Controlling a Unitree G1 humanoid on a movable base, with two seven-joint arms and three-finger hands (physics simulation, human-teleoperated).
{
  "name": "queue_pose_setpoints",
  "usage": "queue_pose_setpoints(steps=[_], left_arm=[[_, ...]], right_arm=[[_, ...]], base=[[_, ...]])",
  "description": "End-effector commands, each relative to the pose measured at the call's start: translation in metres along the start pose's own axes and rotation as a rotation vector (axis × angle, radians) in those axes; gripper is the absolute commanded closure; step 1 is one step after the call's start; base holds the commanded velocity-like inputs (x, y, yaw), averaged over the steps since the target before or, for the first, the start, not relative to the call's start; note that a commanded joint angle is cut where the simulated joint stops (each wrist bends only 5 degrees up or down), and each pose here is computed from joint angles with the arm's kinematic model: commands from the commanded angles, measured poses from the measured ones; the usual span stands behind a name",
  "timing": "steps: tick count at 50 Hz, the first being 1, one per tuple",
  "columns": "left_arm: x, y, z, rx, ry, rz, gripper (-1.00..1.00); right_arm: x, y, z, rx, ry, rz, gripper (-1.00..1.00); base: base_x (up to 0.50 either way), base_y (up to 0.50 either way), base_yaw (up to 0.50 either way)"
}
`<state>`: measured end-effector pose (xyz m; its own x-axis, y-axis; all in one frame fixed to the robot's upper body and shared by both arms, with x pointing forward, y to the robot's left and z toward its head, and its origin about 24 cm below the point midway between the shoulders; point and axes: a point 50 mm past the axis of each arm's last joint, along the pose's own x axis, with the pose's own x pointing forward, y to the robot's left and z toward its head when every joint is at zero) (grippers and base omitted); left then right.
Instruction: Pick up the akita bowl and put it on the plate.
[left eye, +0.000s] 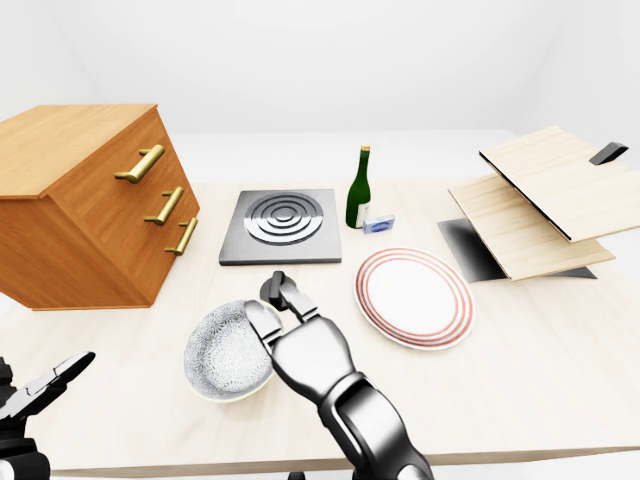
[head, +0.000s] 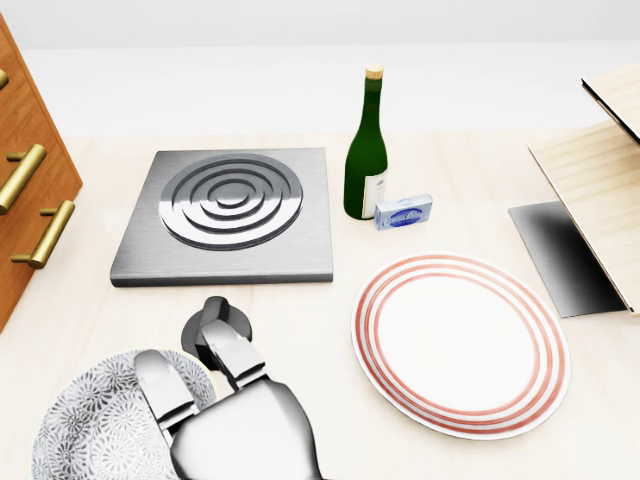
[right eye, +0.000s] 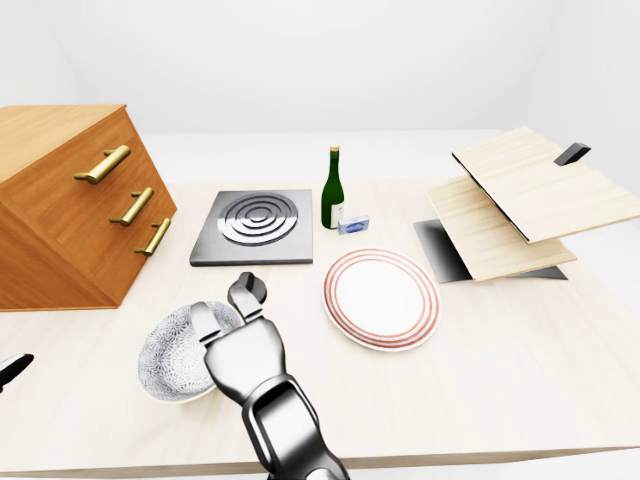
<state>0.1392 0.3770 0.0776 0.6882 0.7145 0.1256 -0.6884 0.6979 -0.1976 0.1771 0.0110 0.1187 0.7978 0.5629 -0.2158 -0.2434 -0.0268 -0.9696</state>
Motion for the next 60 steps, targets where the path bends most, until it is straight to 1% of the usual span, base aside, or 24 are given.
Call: queue_pose_setpoints(steps=[1,23,37,60], left_arm=[[0.000,0.000,0.000,0.000,0.000,0.000,-1.00],[0.000,0.000,0.002,-0.001,0.000,0.002,-1.00],[0.000,0.000,0.000,-0.002,0.000,0.001,-1.00],[0.001,-0.001,0.000,-0.003,0.000,0.001,-1.00]], right_arm=[[0.002,0.001,0.003,-0.007,-0.009,0.009,-0.99],[0.005,0.006,0.010,-0.014,-0.032,0.032,-0.99],[0.011,0.008,0.023,-0.026,-0.072,0.052,-1.00],[0.017,0.016,0.029,-0.020,-0.100,0.095,-1.00]], base=[[0.00,0.00,0.00],[0.00,0.00,0.00],[0.00,0.00,0.00],[0.00,0.00,0.00]])
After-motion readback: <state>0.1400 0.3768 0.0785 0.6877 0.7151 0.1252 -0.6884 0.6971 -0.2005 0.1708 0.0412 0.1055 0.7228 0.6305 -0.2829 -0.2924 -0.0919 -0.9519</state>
